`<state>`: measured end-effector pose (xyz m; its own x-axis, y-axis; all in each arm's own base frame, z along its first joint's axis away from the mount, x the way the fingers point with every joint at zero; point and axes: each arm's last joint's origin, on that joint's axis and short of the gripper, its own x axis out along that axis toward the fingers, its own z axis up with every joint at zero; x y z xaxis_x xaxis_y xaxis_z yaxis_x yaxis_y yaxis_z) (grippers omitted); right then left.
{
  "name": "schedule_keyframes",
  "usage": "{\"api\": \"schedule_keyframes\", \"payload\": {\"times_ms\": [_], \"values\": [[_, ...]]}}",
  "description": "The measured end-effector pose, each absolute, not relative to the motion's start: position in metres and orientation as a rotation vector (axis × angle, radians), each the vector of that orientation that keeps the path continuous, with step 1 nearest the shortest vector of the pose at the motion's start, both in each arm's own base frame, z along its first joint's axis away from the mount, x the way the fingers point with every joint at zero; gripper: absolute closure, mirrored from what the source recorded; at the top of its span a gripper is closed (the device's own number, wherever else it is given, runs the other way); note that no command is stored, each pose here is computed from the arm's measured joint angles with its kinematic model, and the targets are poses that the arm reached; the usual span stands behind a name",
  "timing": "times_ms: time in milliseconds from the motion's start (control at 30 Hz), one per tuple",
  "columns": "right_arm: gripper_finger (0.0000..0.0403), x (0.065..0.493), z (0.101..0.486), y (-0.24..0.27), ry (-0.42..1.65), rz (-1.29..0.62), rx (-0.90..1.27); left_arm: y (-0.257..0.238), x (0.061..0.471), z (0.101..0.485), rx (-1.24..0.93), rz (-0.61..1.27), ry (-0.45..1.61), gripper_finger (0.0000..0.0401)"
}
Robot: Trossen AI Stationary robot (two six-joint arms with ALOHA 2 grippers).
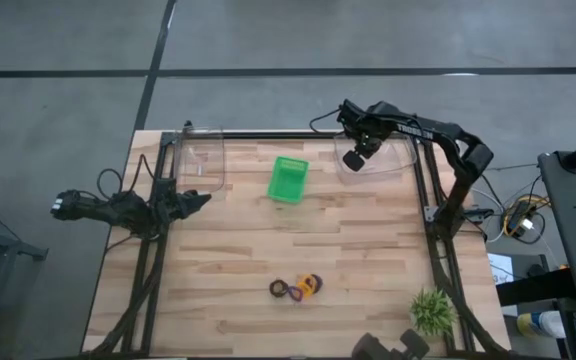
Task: Sort spring keychains
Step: Put the purple spring keychain into the right transparent bin
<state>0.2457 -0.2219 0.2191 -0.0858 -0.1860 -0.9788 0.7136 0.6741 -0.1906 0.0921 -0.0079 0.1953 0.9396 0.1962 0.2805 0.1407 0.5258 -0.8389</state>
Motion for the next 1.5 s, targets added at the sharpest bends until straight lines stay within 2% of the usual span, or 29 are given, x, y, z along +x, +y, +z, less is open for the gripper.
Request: {"api": "schedule_keyframes", "payload": {"times_ms": [267, 600, 733, 1200, 1500], "values": [[0.0380, 0.247, 0.215, -0.223, 1.490, -0.805, 0.462, -0.008, 0.092, 0.195, -1.024, 0.034, -0.363, 0.0401], [0.0273, 0.245, 0.217, -0.221, 1.501, -0.806, 0.484, -0.008, 0.092, 0.195, -1.025, 0.033, -0.363, 0.0401], [0.0251, 0.244, 0.222, -0.213, 1.506, -0.743, 0.529, -0.008, 0.092, 0.195, -1.025, 0.033, -0.363, 0.0401], [0.0272, 0.259, 0.282, -0.133, 1.333, -0.578, 0.390, -0.008, 0.092, 0.195, -1.025, 0.033, -0.363, 0.0401], [0.0282, 0.279, 0.286, -0.074, 1.314, -0.457, 0.332, -0.008, 0.092, 0.195, -1.024, 0.033, -0.363, 0.0401]]}}
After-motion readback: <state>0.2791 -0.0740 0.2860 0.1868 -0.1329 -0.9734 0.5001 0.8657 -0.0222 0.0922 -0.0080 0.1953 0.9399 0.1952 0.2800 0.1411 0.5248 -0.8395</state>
